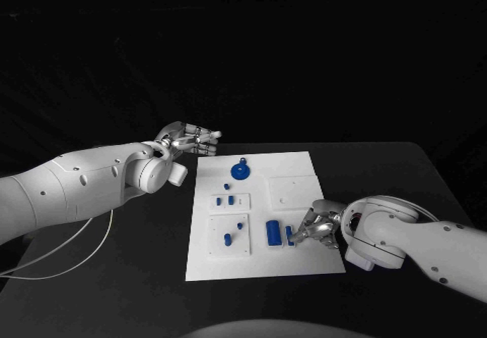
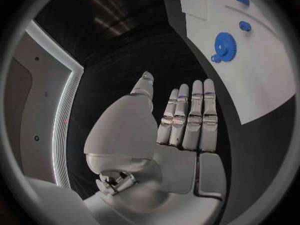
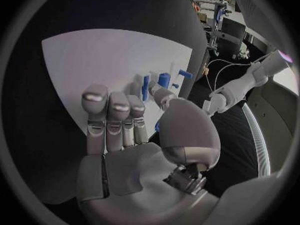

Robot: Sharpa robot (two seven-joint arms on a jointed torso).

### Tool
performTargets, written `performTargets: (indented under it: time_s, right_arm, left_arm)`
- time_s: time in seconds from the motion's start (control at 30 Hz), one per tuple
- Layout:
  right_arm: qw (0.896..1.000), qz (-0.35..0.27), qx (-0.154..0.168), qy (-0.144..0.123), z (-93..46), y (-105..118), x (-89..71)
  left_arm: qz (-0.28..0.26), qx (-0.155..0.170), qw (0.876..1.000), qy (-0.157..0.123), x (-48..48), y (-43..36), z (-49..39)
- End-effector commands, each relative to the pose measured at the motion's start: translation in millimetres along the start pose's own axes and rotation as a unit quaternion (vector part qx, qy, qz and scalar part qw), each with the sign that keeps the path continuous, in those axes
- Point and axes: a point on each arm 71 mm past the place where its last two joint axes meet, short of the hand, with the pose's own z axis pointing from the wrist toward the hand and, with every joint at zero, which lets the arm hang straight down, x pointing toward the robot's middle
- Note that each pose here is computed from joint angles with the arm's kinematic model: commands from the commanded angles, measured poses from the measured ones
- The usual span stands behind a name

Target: Assemble the parts on the task board

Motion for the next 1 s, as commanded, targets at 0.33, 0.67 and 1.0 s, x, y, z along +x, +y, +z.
performTargets:
  time_s: [0.33,0.67,1.0]
  right_arm:
    - [0.996,0.075,-0.037,-0.042,4.5,-15,-26.1]
    - [0.952,0.216,-0.156,-0.152,16.4,-33,-103.4]
    - [0.879,0.343,-0.211,-0.255,40.6,-66,-170.7]
  left_arm:
    - [0.0,0.023,1.0,-0.013,-1.8,-3.6,0.0]
    - [-0.02,0.045,0.997,-0.061,-11.2,-6.3,2.7]
    - [-0.034,0.056,0.994,-0.091,-17.0,-15.1,19.1]
